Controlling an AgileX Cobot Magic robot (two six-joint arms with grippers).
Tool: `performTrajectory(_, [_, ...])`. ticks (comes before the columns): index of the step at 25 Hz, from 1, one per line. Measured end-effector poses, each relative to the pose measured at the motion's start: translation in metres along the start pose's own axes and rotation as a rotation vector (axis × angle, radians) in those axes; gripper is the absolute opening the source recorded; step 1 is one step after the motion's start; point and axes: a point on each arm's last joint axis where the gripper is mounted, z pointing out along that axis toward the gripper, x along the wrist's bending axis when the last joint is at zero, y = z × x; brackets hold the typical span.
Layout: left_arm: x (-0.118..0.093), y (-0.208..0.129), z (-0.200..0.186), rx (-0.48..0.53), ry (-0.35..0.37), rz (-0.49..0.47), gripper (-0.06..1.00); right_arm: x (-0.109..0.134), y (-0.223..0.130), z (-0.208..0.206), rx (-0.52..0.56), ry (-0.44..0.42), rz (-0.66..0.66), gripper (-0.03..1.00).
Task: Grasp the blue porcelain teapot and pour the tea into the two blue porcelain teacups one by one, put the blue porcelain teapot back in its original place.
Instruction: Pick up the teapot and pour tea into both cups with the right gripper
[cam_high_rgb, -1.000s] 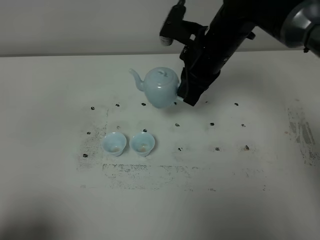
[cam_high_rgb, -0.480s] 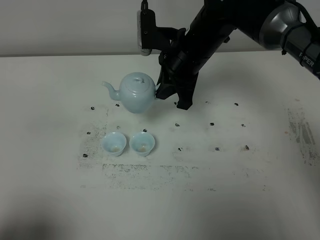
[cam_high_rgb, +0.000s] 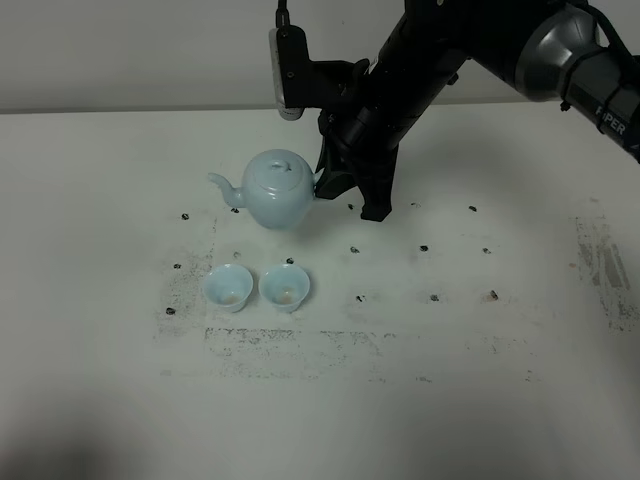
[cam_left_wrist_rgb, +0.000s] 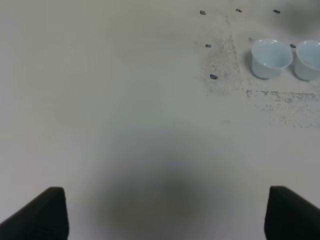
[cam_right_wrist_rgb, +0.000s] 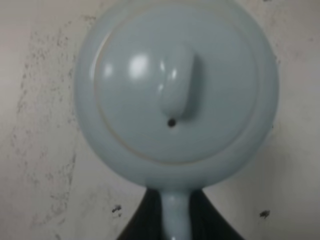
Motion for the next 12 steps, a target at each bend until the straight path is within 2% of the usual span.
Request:
performTrajectory(7, [0.0000, 0.0000, 0.0000, 0.000, 0.000, 0.000, 0.76, -0.0003, -0.0010, 0.0000, 0.011, -0.003, -0.019, 0.05])
performTrajectory(12, [0.0000, 0.0000, 0.0000, 0.000, 0.000, 0.000, 0.76, -0.0003, -0.0014, -0.0012, 0.020, -0.006, -0.094, 0.05])
